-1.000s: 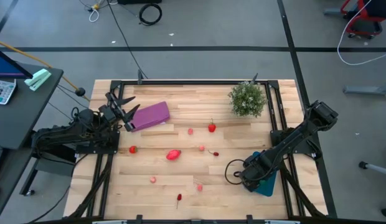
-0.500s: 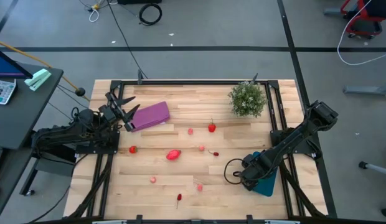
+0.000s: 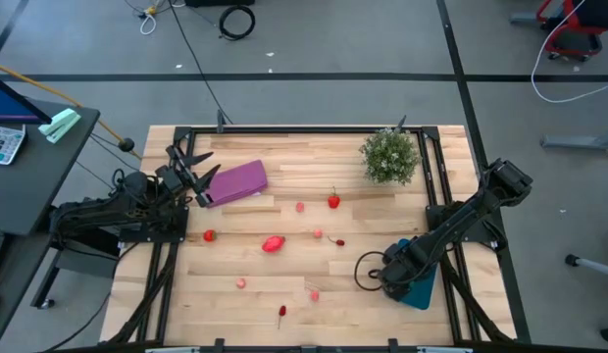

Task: Pick and placing Produce into tupperware
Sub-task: Put the green bell pepper into the blue bin, then put the red dragon fruit into the blue bin, then adjust the blue bin

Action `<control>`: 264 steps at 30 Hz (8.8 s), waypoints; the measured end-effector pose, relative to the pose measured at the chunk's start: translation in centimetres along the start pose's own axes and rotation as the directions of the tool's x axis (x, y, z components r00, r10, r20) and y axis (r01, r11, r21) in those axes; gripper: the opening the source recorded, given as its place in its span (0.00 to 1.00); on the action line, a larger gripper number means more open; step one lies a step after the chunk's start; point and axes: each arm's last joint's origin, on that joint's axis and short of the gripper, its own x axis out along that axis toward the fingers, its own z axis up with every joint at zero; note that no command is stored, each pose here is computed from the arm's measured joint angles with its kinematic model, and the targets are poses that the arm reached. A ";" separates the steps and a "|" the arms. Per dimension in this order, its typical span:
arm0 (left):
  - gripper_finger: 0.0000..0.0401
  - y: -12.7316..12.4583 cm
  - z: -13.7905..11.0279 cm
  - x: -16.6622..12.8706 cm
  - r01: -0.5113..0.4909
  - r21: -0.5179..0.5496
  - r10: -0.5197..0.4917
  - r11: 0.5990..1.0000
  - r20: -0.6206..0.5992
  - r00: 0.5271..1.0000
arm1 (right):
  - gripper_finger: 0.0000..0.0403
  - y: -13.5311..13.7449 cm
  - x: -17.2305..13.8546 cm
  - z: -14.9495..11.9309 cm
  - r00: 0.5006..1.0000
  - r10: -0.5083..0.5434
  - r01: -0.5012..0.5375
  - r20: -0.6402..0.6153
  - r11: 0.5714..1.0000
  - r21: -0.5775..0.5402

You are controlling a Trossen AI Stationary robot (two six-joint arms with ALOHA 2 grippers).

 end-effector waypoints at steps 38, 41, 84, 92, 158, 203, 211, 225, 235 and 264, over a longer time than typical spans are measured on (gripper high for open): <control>0.43 0.0 0.0 0.0 0.000 0.001 0.000 1.000 0.000 1.000 | 0.69 5.3 -9.7 1.5 0.687 0.235 -0.195 0.688 0.971 -0.137; 0.43 0.0 0.0 0.0 0.000 0.001 0.000 1.000 0.000 1.000 | 0.68 5.3 -9.8 3.7 0.686 0.189 -0.133 0.703 0.982 -0.134; 0.45 1.0 9.7 8.6 0.139 -0.340 -0.306 0.930 -0.508 0.806 | 0.62 3.1 -13.7 14.6 0.551 0.193 0.025 0.812 0.969 -0.247; 0.44 -1.1 8.0 10.6 0.134 -0.366 -0.368 0.921 -0.702 0.609 | 0.62 3.1 -13.7 14.6 0.553 0.192 -0.015 0.811 0.975 -0.220; 0.69 -22.1 -8.7 11.3 0.122 -0.450 -0.442 0.885 -0.893 -0.087 | 0.62 2.2 -14.2 15.8 0.549 0.178 0.023 0.816 0.973 -0.228; 0.60 -22.9 9.2 24.8 0.411 -0.632 -0.730 0.657 -0.395 0.558 | 0.62 -11.6 -25.6 -1.4 0.072 0.617 -0.152 0.784 0.783 -0.603; 0.57 -24.8 7.6 25.6 0.449 -0.643 -0.755 0.620 -0.333 0.565 | 0.62 -11.3 -25.5 -1.2 0.084 0.613 -0.269 0.786 0.773 -0.574; 0.57 -31.4 2.0 28.3 0.613 -0.631 -0.817 0.477 -0.060 0.573 | 0.62 -11.3 -25.5 -1.2 0.087 0.612 -0.384 0.786 0.749 -0.541; 0.57 -36.5 1.4 31.9 0.669 -0.588 -0.846 0.455 -0.052 0.531 | 0.62 -11.0 -25.4 -1.0 0.098 0.608 -0.385 0.788 0.753 -0.533; 0.62 -44.1 -6.4 29.8 0.750 -0.475 -0.853 0.461 -0.003 0.522 | 0.62 -11.0 -25.4 -1.0 0.094 0.609 -0.400 0.787 0.747 -0.531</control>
